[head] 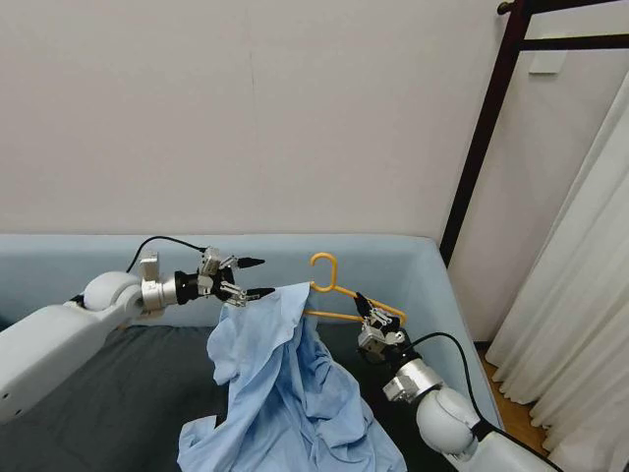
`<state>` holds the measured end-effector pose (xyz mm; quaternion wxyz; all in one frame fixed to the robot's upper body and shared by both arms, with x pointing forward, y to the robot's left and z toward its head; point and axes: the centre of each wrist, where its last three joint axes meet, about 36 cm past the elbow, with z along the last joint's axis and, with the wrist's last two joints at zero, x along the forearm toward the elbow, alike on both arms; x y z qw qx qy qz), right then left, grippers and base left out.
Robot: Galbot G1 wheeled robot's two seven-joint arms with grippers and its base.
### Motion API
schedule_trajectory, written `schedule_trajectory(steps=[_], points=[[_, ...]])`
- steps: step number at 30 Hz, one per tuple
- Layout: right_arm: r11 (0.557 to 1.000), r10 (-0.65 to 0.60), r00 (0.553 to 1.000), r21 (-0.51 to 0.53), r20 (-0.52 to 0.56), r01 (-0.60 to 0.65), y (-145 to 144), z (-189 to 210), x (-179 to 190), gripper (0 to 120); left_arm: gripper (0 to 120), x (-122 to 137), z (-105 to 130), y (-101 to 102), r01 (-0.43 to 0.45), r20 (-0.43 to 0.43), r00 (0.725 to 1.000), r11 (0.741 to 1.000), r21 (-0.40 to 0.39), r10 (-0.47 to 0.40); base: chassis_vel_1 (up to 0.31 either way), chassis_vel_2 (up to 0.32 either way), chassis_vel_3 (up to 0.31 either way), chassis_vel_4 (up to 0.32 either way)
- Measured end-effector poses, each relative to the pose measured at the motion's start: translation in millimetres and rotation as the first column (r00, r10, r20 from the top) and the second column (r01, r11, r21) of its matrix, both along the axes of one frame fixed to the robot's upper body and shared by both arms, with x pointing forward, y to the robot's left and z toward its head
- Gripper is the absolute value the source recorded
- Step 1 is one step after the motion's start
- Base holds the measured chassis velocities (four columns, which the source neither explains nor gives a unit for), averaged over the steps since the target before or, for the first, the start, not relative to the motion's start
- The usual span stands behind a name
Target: Pick up the clothes from the sofa and hang them on the clothes hanger.
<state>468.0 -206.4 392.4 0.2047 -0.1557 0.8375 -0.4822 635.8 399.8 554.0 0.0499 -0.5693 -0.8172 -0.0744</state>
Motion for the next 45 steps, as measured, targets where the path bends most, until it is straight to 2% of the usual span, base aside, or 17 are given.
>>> schedule_trajectory(steps=[3,11,13,14,18,19,23,25,29,31,35,37,45], points=[[1.000,0.002,1.000,-0.003,0.001,-0.002,-1,0,0,4,100,17,-5,-7,0.012,-0.012,1.000,0.999,0.053,-0.012,0.000,0.000,0.000,0.000],[1.000,-0.001,1.000,-0.011,-0.004,0.001,-5,-1,-1,4,97,26,-27,-21,0.075,-0.057,0.996,0.991,0.114,-0.068,0.000,0.000,0.000,0.000],[1.000,0.001,1.000,-0.013,-0.003,-0.001,-5,0,0,4,88,26,-35,-19,0.080,-0.065,0.995,0.988,0.131,-0.072,0.000,0.000,0.000,0.000],[1.000,0.001,1.000,-0.013,-0.003,-0.001,-5,0,0,4,88,26,-35,-19,0.080,-0.065,0.995,0.988,0.131,-0.072,0.000,0.000,0.000,0.000],[1.000,0.015,0.999,0.001,-0.031,-0.015,1,0,-2,4,69,25,-43,-17,0.082,-0.078,0.994,0.985,0.150,-0.071,0.000,0.000,0.000,0.000],[1.000,0.015,0.999,0.001,-0.031,-0.015,1,0,-2,4,69,25,-43,-17,0.082,-0.078,0.994,0.985,0.150,-0.071,0.000,0.000,0.000,0.000],[0.999,0.040,0.999,-0.011,-0.016,-0.040,-3,1,1,4,51,24,-48,-20,0.097,-0.083,0.993,0.981,0.169,-0.083,0.000,0.000,0.000,0.000],[0.999,0.048,0.999,-0.011,-0.013,-0.049,-4,1,1,4,47,23,-49,-20,0.099,-0.083,0.993,0.980,0.175,-0.086,0.000,0.000,0.000,0.000],[0.997,0.081,0.997,-0.011,0.007,-0.081,-4,0,0,4,29,22,-51,-17,0.103,-0.077,0.993,0.974,0.199,-0.090,0.000,0.000,0.000,0.000],[0.996,0.084,0.996,-0.012,0.009,-0.084,-4,0,0,4,26,22,-51,-17,0.104,-0.076,0.993,0.974,0.201,-0.090,0.000,0.000,0.000,0.000],[0.996,0.091,0.996,-0.017,0.010,-0.091,-5,-2,-2,4,9,19,-52,-17,0.107,-0.076,0.993,0.974,0.201,-0.094,0.000,0.000,0.000,0.000],[0.996,0.091,0.996,-0.016,0.007,-0.091,-5,-3,-3,4,5,17,-53,-16,0.110,-0.077,0.992,0.973,0.201,-0.096,0.000,0.000,0.000,0.000],[0.995,0.099,0.995,-0.006,0.002,-0.099,-4,-4,-9,4,4,13,-54,-14,0.098,-0.058,0.994,0.976,0.194,-0.088,0.000,0.000,0.000,0.000]])
